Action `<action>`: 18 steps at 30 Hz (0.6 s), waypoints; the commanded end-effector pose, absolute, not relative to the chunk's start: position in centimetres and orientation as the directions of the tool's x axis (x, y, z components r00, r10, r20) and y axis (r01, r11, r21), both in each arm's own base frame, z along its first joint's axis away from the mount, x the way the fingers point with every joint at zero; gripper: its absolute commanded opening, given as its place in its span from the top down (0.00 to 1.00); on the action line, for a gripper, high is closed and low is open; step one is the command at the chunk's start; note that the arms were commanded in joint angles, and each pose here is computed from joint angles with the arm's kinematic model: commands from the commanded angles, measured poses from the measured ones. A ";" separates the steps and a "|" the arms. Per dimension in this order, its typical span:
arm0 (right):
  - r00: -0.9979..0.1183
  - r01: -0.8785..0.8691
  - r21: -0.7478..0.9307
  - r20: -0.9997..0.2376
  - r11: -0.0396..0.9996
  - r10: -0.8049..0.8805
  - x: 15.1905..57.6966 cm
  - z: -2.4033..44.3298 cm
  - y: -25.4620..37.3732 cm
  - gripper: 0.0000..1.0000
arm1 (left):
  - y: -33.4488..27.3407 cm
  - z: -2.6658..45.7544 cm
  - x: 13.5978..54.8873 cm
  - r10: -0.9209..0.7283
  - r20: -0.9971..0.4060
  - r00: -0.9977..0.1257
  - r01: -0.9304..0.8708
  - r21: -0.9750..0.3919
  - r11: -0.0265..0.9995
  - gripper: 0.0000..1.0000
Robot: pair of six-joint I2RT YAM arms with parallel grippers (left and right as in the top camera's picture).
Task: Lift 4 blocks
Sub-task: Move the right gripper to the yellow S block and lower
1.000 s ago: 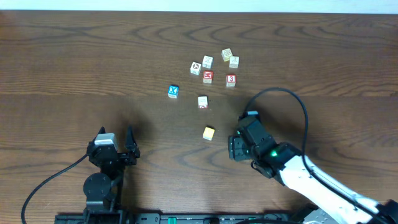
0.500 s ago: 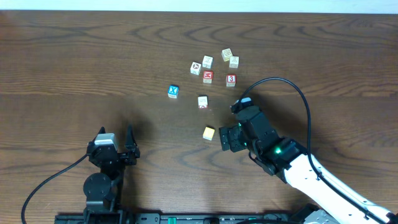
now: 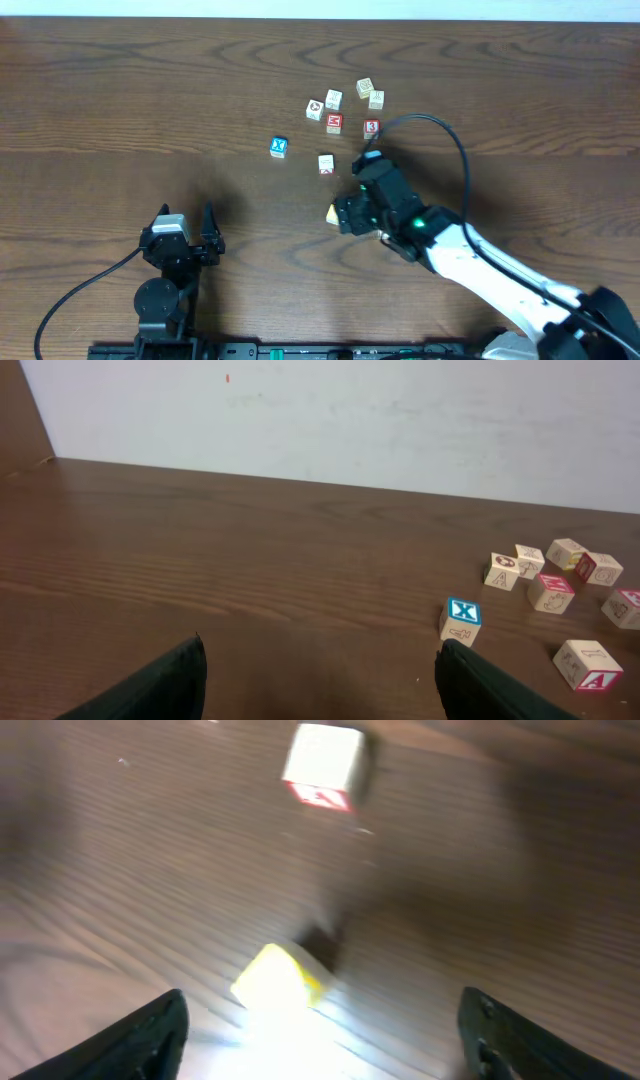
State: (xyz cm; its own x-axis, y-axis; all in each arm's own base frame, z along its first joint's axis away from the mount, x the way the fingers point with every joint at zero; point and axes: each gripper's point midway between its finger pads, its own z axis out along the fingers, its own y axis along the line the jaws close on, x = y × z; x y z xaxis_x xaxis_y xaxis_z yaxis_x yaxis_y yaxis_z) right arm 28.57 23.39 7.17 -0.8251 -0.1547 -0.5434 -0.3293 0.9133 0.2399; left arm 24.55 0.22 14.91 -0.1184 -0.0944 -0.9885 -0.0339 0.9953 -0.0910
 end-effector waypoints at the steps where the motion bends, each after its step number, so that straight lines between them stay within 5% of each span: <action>1: -0.843 -0.258 0.302 -0.535 0.918 -0.061 29.3 8.4 26.1 0.20 | 0.5 13.1 24.4 -0.105 -0.979 -0.174 -0.057 -0.096 0.994 0.26; 18: -0.886 0.102 0.317 -0.403 0.943 0.232 28.5 4.1 26.0 0.36 | 0.5 13.1 24.4 -0.105 -0.979 -0.174 -0.057 -0.096 0.994 0.26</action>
State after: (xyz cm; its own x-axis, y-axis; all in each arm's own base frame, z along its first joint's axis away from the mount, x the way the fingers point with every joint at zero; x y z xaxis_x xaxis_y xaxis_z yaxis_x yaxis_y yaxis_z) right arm 28.26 25.90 4.47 -0.8962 0.1655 -0.4116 0.0336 0.9505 0.3090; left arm 24.55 0.23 14.91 -0.1183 -0.0944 -0.9885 -0.0343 0.9953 -0.0910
